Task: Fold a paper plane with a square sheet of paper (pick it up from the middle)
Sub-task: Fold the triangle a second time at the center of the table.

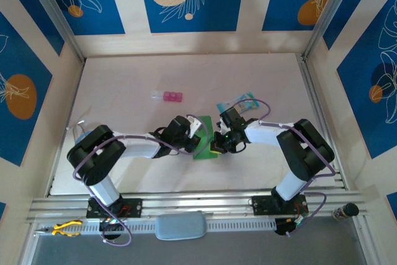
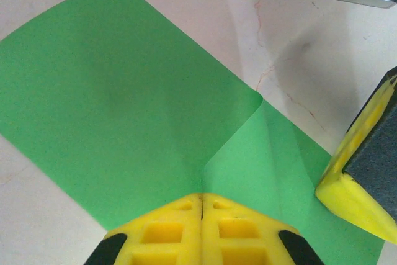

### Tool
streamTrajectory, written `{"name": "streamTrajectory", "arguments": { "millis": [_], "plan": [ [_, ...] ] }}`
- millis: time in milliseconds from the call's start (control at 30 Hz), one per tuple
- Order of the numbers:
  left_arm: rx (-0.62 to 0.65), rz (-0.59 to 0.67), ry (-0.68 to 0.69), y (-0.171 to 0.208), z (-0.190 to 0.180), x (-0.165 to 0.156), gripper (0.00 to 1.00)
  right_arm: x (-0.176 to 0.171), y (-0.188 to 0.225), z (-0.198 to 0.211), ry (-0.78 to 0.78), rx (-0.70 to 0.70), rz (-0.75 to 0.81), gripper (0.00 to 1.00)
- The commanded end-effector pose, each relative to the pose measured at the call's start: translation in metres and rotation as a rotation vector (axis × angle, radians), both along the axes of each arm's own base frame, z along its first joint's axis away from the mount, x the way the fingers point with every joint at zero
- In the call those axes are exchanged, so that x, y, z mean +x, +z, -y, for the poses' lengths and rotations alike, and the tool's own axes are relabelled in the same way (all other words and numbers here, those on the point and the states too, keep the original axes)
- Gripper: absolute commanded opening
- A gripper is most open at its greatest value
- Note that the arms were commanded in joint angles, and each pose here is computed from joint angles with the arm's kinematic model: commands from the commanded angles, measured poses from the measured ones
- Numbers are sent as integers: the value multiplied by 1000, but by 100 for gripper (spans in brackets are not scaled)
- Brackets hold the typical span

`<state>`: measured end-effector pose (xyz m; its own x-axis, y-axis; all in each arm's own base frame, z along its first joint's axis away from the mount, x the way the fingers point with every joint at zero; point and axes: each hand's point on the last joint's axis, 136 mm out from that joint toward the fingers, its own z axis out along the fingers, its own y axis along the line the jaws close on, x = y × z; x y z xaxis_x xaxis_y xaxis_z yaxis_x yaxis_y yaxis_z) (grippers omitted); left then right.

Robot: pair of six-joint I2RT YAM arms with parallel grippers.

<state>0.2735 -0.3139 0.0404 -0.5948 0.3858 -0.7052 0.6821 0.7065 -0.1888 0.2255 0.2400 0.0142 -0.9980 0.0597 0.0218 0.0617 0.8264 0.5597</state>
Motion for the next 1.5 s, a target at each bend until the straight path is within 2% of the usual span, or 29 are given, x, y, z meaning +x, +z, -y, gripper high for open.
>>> {"name": "streamTrajectory", "arguments": {
  "millis": [0,900,1467],
  "plan": [
    [13,33,-1,2,2,10,1,-11,-16,15,-6,-79,-64,1],
    [39,-37,44,-13,-7,4,2,-10,-15,14,-11,-77,-65,1],
    [52,-36,50,-18,-9,6,2,-10,-15,14,-9,-76,-67,1]
  ]
}}
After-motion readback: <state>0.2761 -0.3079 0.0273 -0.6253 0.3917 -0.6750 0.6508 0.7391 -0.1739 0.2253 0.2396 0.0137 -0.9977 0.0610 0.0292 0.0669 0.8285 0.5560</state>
